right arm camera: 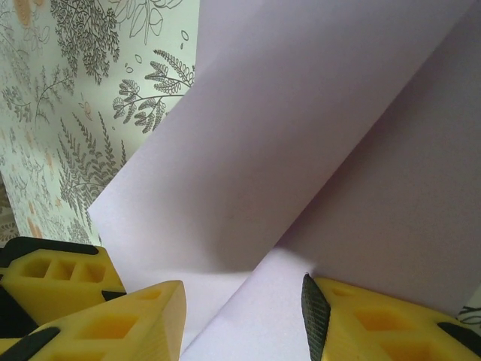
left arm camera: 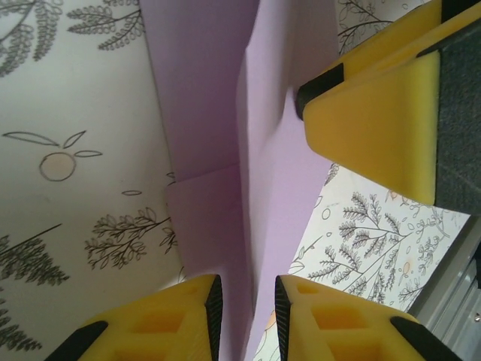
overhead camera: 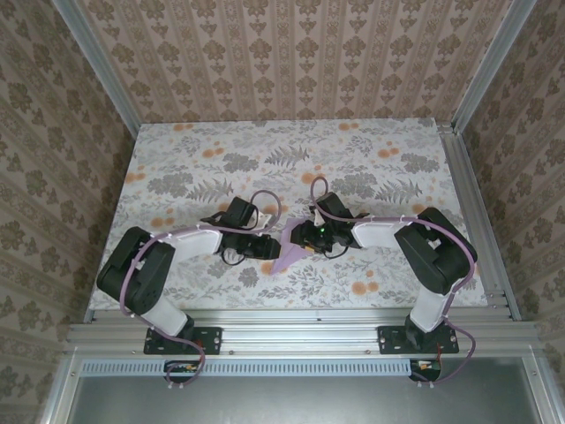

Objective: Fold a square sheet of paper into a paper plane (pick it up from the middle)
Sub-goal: Fourth fold the wing at the center of the table.

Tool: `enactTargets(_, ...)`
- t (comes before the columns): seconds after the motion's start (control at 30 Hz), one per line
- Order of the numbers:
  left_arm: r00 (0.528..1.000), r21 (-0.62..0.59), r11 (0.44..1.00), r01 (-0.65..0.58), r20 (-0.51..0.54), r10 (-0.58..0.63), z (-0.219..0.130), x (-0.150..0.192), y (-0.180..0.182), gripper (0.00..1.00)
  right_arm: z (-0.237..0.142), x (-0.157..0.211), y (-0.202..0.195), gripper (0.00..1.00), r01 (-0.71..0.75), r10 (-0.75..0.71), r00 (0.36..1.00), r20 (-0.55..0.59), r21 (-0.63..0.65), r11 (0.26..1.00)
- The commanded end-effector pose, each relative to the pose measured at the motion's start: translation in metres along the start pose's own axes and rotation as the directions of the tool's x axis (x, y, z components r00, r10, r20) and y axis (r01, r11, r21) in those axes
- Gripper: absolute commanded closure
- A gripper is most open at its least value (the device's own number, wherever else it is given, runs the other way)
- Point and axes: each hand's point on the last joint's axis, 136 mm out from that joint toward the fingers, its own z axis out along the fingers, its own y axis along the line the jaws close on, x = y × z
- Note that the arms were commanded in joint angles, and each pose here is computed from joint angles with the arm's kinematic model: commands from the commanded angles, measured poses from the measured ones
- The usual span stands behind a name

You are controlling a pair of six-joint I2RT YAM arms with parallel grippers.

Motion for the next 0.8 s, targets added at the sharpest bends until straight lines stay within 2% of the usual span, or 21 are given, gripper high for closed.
enactTargets(0.0, 0.999, 0.054, 0.998, -0.027, 0.035, 0.026, -0.001, -0.018, -0.012, 0.73, -0.001, 0.002, 0.002, 0.52, -0.016, 0.016, 1.000, 0.000, -0.009, 1.000)
enactTargets(0.13, 0.999, 0.062, 0.998, -0.022, 0.027, 0.020, 0.003, -0.017, -0.010, 0.76, 0.004, 0.004, 0.001, 0.52, -0.031, 0.031, 0.999, -0.008, -0.025, 0.999)
enactTargets(0.3, 1.000, 0.060, 0.998, -0.007, 0.028, 0.005, 0.005, -0.019, -0.006, 0.95, 0.008, 0.005, 0.005, 0.51, -0.043, 0.042, 0.999, -0.016, -0.059, 0.997)
enactTargets(0.37, 0.999, 0.060, 0.998, -0.005, 0.032, 0.003, 0.004, -0.020, -0.005, 0.99, 0.008, 0.004, 0.007, 0.51, -0.046, 0.045, 0.999, -0.018, -0.068, 0.997)
enactTargets(0.77, 0.997, 0.138, 0.990, 0.010, 0.069, -0.020, -0.014, -0.026, -0.017, 1.00, 0.011, 0.004, 0.015, 0.51, -0.069, 0.067, 0.997, -0.025, -0.120, 0.990)
